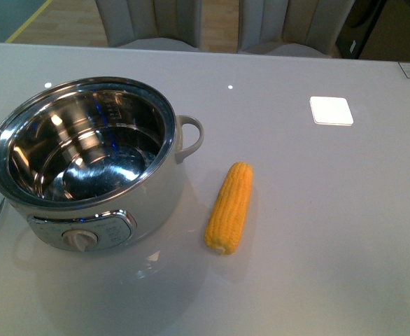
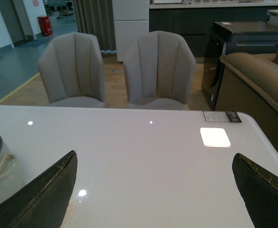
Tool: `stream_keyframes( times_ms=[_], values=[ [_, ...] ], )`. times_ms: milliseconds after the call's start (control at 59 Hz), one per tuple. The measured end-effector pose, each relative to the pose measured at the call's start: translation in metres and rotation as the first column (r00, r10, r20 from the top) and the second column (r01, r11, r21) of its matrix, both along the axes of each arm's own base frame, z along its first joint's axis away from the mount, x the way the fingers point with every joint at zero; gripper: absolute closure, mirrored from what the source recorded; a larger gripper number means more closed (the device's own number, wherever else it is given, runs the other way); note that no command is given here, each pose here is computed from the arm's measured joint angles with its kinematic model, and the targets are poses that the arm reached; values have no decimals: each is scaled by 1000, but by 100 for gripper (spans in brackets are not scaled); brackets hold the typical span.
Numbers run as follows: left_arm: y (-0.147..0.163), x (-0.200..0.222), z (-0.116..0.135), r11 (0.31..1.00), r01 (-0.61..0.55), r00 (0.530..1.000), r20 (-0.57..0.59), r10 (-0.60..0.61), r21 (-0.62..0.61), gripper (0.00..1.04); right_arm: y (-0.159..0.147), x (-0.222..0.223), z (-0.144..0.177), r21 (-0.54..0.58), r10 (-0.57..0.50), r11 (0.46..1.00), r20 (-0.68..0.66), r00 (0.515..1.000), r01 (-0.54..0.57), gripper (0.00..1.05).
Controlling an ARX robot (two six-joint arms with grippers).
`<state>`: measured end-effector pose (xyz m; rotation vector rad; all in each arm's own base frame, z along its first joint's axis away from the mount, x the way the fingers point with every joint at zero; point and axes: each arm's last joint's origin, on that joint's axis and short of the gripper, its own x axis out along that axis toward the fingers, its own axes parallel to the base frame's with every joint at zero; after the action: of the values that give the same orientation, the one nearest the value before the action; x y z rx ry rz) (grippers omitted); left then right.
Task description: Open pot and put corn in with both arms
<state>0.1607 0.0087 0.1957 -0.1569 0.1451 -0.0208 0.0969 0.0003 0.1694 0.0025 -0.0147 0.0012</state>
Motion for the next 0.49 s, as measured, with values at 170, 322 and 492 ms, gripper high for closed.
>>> stream_keyframes(
  times_ms=[170, 322, 492],
  values=[
    [-4, -4, 4, 1000, 19, 1000, 24, -19, 5, 7, 0, 0, 0, 0, 0, 1000, 0, 1000, 0, 9],
    [-6, -5, 2, 999, -13, 998, 57, 11, 43, 12, 0, 0, 0, 0, 0, 1000, 0, 1000, 0, 9],
    [-8, -19, -10, 991, -33, 990, 141, 14, 133, 56, 0, 0, 0, 0, 0, 1000, 0, 1000, 0, 9]
  ],
)
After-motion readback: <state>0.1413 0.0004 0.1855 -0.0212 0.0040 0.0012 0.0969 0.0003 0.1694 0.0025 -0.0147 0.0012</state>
